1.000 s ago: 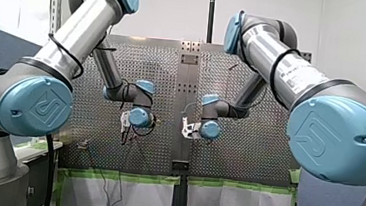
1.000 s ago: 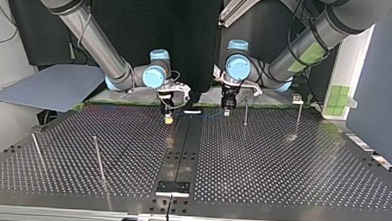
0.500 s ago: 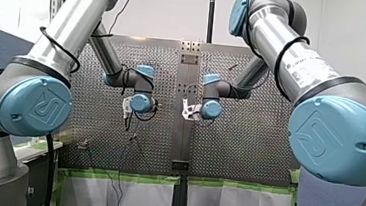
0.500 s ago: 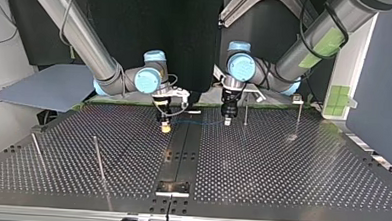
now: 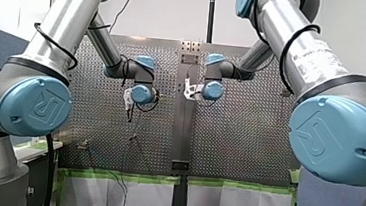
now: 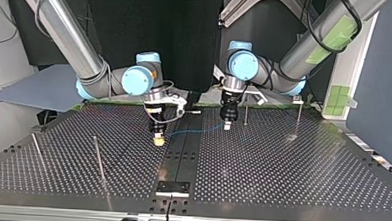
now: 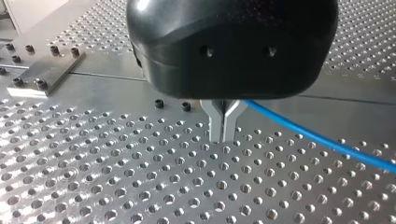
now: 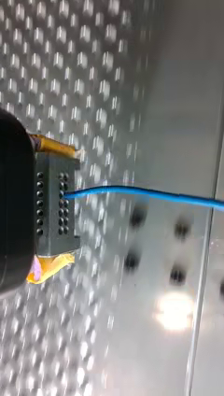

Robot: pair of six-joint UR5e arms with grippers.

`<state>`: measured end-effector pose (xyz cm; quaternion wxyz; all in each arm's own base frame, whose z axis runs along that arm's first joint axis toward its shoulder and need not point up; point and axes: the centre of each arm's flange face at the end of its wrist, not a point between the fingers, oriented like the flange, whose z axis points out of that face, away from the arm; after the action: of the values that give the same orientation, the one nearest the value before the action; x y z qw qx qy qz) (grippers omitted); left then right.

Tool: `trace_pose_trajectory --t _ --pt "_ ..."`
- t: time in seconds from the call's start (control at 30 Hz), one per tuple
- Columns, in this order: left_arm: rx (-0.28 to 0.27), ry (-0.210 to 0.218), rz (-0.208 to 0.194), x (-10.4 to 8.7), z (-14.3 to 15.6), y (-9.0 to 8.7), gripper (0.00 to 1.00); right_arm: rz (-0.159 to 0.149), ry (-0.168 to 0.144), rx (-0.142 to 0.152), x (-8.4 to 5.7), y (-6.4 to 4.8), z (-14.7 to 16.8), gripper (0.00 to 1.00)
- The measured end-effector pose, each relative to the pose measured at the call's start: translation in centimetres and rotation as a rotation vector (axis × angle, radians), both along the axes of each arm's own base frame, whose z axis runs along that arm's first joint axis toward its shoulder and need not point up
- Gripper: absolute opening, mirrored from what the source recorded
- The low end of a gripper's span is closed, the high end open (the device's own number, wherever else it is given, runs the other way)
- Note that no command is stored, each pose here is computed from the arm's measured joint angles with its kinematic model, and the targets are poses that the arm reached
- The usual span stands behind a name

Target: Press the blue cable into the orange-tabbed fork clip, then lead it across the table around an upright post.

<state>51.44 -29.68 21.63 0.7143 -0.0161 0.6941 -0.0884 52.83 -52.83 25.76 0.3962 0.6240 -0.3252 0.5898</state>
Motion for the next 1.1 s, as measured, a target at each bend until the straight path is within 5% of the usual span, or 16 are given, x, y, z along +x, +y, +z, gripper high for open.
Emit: trace_pose_trajectory --t 0.83,1.1 --pt "-0.102 -0.081 -0.068 1.4 9.1 -3.7 0.04 -0.011 -0.152 -0.188 -2.7 2.6 17.2 0.00" --pt "-0.153 -0.099 -0.122 1.8 11.9 -5.5 0.04 -0.047 -0.170 -0.199 -4.2 2.2 19.0 0.00"
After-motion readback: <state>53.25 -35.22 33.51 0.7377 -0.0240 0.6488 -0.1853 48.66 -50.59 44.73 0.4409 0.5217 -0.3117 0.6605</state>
